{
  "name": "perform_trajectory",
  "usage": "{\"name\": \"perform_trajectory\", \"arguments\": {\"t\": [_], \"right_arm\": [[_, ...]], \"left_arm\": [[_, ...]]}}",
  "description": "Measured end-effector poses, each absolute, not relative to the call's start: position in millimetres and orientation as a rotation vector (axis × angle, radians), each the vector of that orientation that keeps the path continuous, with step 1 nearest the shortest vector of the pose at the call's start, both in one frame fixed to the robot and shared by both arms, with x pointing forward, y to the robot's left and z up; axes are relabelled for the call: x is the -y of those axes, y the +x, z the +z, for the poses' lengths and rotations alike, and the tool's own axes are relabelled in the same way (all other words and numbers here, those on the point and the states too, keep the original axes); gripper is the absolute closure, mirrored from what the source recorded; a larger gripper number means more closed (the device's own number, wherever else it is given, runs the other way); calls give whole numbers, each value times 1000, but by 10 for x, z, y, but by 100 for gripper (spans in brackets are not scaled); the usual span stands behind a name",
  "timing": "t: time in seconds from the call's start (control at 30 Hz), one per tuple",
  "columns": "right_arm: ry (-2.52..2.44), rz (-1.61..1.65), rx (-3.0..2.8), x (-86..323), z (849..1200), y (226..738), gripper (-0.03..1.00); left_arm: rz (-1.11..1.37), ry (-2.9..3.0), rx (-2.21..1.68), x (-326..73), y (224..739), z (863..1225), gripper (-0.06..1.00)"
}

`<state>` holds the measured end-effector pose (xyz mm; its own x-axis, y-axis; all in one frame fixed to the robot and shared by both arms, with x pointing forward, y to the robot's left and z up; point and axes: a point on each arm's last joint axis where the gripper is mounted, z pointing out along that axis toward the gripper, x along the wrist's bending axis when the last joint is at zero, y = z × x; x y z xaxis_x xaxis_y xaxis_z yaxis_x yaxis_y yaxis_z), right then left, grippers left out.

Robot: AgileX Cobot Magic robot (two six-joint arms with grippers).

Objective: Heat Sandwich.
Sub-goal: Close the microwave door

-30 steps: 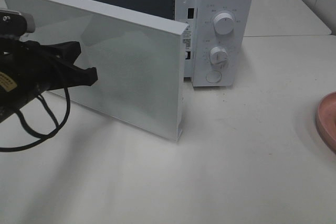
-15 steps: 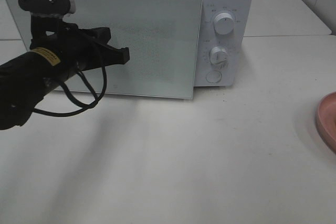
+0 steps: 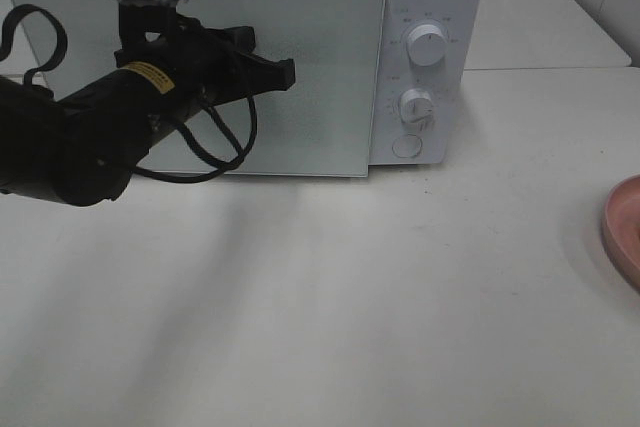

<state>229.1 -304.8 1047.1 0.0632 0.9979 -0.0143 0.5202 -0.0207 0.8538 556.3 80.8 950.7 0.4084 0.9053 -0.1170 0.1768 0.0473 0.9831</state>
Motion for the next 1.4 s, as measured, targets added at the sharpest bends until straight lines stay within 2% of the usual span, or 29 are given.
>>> {"name": "perform_trajectory", "arguments": {"t": [0.27, 0.73, 1.4], "right_arm": [[1632, 852, -1544, 3048, 10471, 2291, 20], [1632, 852, -1544, 3048, 10471, 2291, 20], [1632, 852, -1544, 3048, 10471, 2291, 20]], "left_arm": [[687, 1509, -1015, -562, 5676, 9462, 94], [660, 1562, -1002, -362, 5823, 9409, 94], [655, 1600, -974, -302, 5835, 9401, 94]]}}
